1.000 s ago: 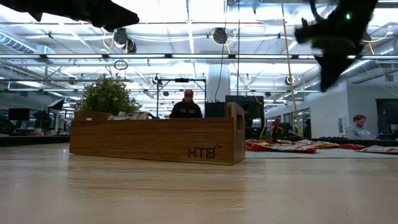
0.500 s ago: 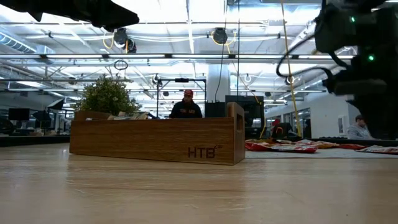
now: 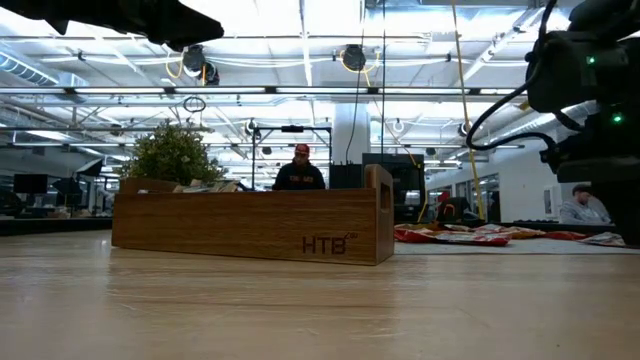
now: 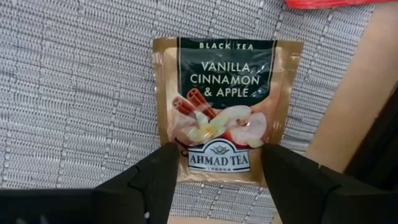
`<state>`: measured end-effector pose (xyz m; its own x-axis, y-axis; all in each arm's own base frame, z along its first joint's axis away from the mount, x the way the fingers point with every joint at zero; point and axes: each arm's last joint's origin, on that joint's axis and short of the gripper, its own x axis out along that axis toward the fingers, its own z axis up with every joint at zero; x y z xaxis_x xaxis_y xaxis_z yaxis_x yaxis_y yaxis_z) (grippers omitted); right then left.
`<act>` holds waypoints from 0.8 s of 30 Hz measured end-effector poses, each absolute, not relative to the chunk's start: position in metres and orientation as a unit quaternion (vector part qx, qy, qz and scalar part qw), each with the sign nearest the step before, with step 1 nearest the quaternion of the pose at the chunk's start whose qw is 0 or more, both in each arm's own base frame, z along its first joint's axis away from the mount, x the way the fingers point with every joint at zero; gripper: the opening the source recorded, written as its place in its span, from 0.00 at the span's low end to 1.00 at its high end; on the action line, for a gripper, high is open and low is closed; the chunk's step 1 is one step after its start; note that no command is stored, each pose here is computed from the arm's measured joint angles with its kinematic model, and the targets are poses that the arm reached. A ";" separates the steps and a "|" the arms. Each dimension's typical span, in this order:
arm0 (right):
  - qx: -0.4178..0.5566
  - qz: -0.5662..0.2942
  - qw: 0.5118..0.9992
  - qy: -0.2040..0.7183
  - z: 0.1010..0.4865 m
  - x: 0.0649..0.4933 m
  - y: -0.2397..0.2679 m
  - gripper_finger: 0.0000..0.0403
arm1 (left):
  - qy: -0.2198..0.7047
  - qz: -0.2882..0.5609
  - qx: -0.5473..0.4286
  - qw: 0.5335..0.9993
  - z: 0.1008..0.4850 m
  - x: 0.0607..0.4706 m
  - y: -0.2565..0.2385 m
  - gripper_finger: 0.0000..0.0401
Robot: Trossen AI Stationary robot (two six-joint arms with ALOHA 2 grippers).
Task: Pick & Place Tea
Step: Put the brown tea bag into the left section of the wooden organizer
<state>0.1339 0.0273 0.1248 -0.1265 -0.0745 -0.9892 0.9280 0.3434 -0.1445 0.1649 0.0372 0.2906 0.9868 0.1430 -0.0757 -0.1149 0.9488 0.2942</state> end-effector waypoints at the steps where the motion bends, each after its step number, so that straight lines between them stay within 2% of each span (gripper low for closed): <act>1: 0.355 -0.452 0.556 0.601 0.124 0.133 0.027 0.54 | 0.048 0.065 0.146 0.986 0.291 0.165 0.037 0.29; 5: 0.360 -0.468 0.544 0.596 0.124 0.132 0.027 0.52 | 0.048 0.065 0.146 0.986 0.291 0.165 0.037 0.29; 9: 0.362 -0.468 0.545 0.595 0.124 0.132 0.027 0.45 | 0.048 0.065 0.146 0.986 0.291 0.165 0.037 0.29; 22: 0.353 -0.441 0.570 0.597 0.123 0.136 0.027 0.06 | 0.048 0.065 0.146 0.986 0.291 0.165 0.037 0.29; 24: 0.347 -0.438 0.577 0.596 0.123 0.137 0.027 0.03 | 0.048 0.065 0.146 0.986 0.291 0.165 0.037 0.29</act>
